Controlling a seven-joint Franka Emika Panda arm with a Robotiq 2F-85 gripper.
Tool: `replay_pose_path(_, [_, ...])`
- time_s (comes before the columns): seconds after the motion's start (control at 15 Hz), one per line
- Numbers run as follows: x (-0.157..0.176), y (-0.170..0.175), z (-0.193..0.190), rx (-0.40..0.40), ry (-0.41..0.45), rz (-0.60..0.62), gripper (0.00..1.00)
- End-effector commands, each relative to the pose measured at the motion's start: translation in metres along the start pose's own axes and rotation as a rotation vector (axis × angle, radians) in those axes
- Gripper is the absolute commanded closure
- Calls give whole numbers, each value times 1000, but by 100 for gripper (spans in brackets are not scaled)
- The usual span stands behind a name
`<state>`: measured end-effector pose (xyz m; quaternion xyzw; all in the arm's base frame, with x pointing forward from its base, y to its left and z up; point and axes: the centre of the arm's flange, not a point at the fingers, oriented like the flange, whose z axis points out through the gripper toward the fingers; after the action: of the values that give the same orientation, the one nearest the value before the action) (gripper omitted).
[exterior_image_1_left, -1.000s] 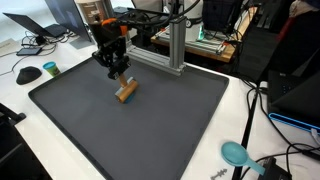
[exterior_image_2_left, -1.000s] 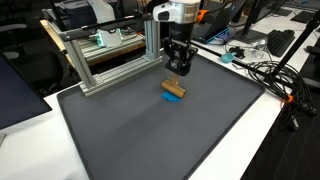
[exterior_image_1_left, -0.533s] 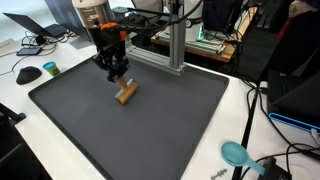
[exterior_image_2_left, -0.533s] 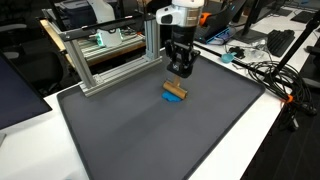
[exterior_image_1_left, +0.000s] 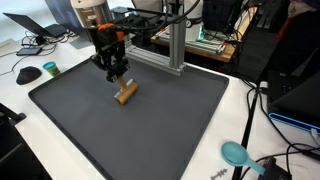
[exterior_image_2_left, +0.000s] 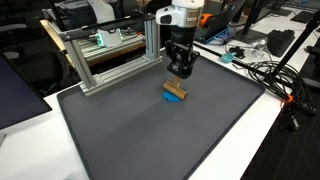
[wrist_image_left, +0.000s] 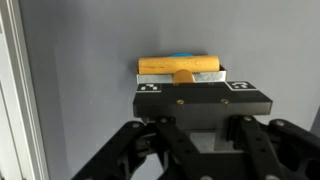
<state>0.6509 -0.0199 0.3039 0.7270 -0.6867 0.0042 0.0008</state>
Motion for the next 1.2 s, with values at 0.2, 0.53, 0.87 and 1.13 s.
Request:
replay_pose_path(0.2, [23, -2, 54, 9, 67, 54, 78])
replay_pose_path(0.53, [35, 7, 58, 25, 75, 76, 78])
replay_pose_path(0.87, [46, 12, 61, 40, 85, 85, 78])
replay_pose_path(1.13, [59, 13, 60, 52, 99, 90, 78])
